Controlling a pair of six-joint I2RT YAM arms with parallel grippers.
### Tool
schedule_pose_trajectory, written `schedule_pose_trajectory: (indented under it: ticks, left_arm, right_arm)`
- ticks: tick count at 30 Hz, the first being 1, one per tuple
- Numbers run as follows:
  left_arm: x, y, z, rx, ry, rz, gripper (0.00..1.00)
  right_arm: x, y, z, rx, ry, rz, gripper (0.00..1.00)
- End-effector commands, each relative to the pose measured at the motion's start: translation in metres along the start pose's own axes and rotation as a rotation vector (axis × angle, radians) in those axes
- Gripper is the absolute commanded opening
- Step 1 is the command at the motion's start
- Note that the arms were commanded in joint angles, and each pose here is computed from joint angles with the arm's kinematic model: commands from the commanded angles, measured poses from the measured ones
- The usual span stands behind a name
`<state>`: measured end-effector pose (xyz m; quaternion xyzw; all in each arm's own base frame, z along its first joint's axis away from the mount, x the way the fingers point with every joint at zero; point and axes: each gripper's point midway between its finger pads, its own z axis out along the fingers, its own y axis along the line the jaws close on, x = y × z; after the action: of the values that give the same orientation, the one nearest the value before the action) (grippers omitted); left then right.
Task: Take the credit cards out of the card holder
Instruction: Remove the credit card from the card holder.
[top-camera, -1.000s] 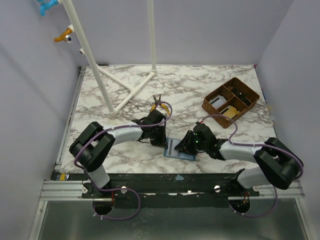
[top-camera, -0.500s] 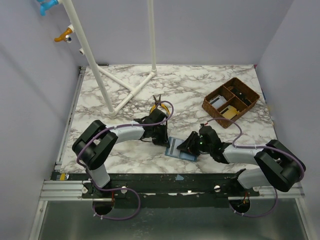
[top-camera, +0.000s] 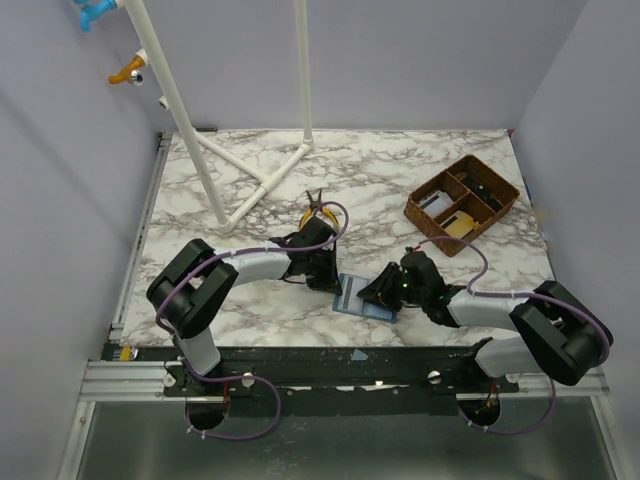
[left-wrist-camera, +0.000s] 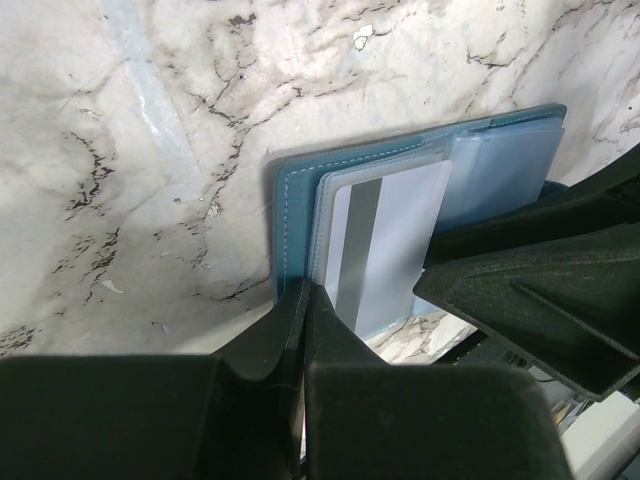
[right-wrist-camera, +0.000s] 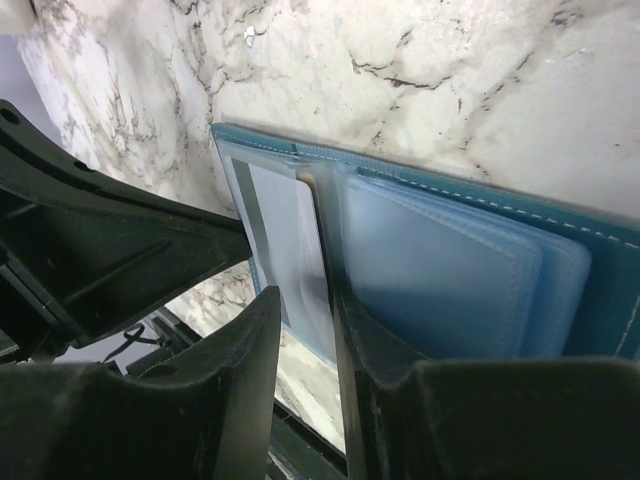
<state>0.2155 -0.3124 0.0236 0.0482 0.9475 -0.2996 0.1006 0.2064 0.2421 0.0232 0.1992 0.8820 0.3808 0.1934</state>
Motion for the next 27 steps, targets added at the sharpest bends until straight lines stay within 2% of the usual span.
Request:
schedule_pose_trajectory:
  ticks: [1,10,17,27]
  left_arm:
    - [0.025,0.031,0.012,-0.120,0.080,-0.014,0.00]
    - [0.027,0.036,0.012,-0.139,0.087,-0.013,0.00]
    - [0.029,0.039,0.012,-0.147,0.093,-0.017,0.00]
    - [0.031,0.042,0.012,-0.155,0.095,-0.019,0.00]
  right_arm:
    - [0.007,-0.028,0.005,0.060,0.016,-0.017,0.30]
    - [0.010,0.009,-0.004,-0.151,0.027,-0.037,0.25]
    - [0.010,0.016,-0.008,-0.202,0.018,-0.025,0.14]
    - [0.009,0.016,-0.007,-0.203,0.016,-0.027,0.13]
